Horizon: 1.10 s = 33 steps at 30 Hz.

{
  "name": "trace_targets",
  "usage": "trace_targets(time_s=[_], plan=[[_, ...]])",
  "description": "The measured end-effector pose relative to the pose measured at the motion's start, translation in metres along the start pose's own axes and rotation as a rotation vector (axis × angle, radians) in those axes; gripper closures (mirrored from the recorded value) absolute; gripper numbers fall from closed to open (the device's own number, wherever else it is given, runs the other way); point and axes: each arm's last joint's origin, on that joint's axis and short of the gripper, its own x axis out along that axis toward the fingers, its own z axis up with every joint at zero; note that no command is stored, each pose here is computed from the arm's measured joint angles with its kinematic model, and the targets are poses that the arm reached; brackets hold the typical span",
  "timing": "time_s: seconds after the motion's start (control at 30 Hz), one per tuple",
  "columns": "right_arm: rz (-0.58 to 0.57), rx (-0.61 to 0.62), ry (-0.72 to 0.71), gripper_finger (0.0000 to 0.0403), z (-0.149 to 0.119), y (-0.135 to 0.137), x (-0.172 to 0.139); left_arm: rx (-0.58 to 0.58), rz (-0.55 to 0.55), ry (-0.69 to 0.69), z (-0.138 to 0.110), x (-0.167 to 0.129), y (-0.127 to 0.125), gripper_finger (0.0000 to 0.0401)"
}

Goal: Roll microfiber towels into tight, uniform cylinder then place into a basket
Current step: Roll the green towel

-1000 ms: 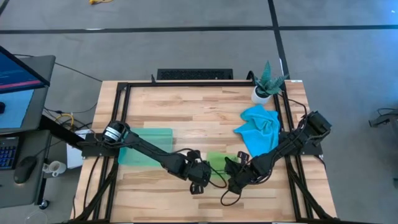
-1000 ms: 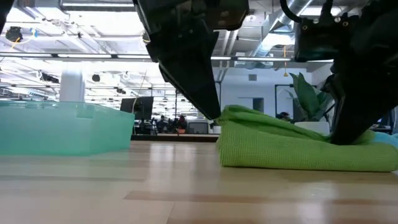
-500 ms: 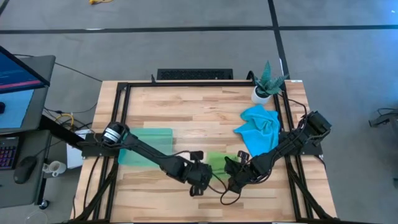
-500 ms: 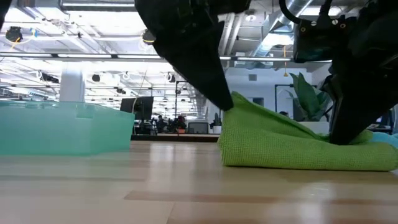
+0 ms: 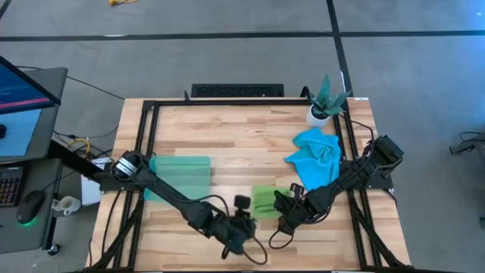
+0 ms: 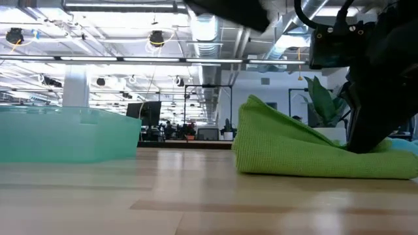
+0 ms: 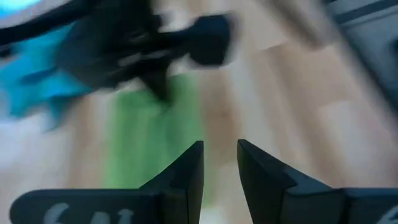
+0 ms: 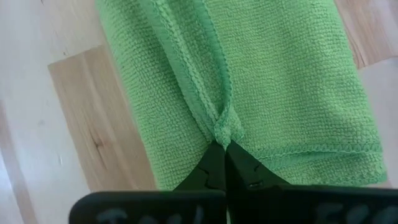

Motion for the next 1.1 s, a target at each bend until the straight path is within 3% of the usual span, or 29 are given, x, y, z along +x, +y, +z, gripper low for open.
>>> trace_targets(time_s=[0.1, 0.23, 0.47, 0.67, 1.1], plan=[[0.000, 0.010, 0.000, 0.0394, 0.000, 0.000, 0.000, 0.016, -0.097, 0.011, -0.011, 0.019, -0.003, 0.0311], [-0.001, 0.014, 0.001, 0.0394, 0.000, 0.000, 0.000, 0.009, -0.068, 0.029, -0.019, 0.040, 0.007, 0.0311], [-0.003, 0.013, 0.004, 0.0393, 0.000, 0.000, 0.000, -0.031, -0.027, 0.040, -0.019, 0.051, 0.030, 0.0311], [-0.002, 0.013, 0.003, 0.0393, 0.000, 0.000, 0.000, -0.063, -0.106, 0.079, -0.033, 0.064, 0.034, 0.0312], [0.000, 0.014, 0.005, 0.0393, 0.000, 0.000, 0.000, -0.179, 0.009, 0.149, -0.054, 0.074, 0.053, 0.0312]])
